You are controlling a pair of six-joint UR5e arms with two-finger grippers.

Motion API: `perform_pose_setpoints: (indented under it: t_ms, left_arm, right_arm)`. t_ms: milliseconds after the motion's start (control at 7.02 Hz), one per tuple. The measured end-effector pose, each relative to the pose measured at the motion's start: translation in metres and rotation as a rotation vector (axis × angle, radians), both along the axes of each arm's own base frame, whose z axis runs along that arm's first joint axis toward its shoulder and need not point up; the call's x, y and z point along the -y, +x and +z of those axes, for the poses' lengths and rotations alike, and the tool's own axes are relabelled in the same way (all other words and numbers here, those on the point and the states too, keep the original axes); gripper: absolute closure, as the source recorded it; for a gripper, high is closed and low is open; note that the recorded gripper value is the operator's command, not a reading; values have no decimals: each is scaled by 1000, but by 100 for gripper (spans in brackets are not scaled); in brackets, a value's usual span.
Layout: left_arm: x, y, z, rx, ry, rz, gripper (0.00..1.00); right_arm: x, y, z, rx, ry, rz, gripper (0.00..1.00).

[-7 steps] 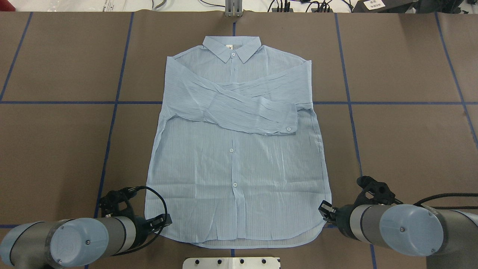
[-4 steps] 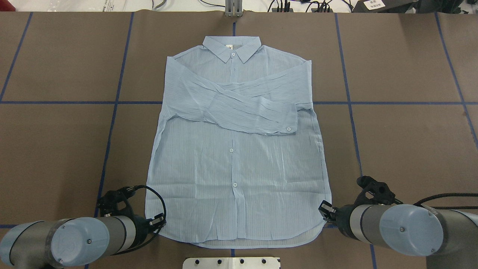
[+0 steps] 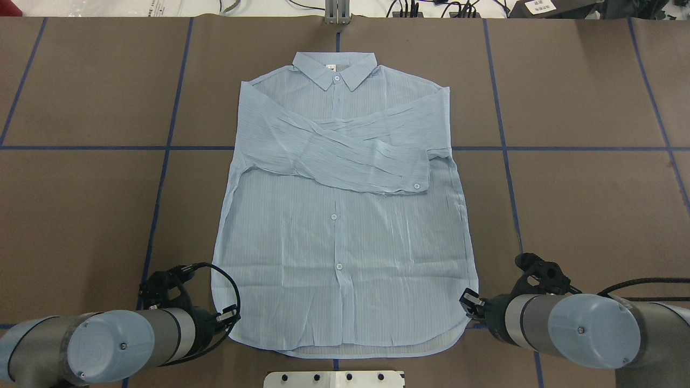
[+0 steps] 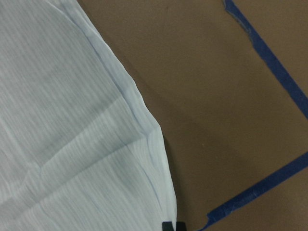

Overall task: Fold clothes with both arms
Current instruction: 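Grasp both hem corners with the left and right grippers, then lift the hem with both grippers and fold it up toward the collar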

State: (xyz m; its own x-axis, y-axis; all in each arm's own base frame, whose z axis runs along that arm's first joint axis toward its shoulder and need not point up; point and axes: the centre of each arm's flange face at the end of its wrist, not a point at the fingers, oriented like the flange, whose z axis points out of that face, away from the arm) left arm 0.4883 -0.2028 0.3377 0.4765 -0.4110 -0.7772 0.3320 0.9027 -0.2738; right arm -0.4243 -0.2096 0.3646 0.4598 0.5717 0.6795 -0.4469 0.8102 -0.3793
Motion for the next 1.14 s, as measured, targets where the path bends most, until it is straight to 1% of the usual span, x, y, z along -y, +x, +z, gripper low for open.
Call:
perform_pose_setpoints:
  t_ms: [285,570,712,855,997,1140]
  left_arm:
    - [-3,-26,-32,-76,-16,-19,100]
    - [-8,-66,-72,-176,-44,-41,100]
    - [-10,-92,-98,-236,-55,-52,100]
    - [-2,-119,-126,-292,-46,-77,100]
    - [21,-134,-144,-315,13,-110,100]
    - [58,-135,-152,-294,115,-136,100]
  right_arm:
    - [0,15,-12,25,1,5,100]
    - [-8,50,-27,54,-14,-14,100]
    - [-8,71,-40,77,-16,-9,100]
    - [5,91,-55,111,-11,29,100]
    - [29,103,-69,146,-6,87,100]
    - [67,107,-79,176,-21,142,100]
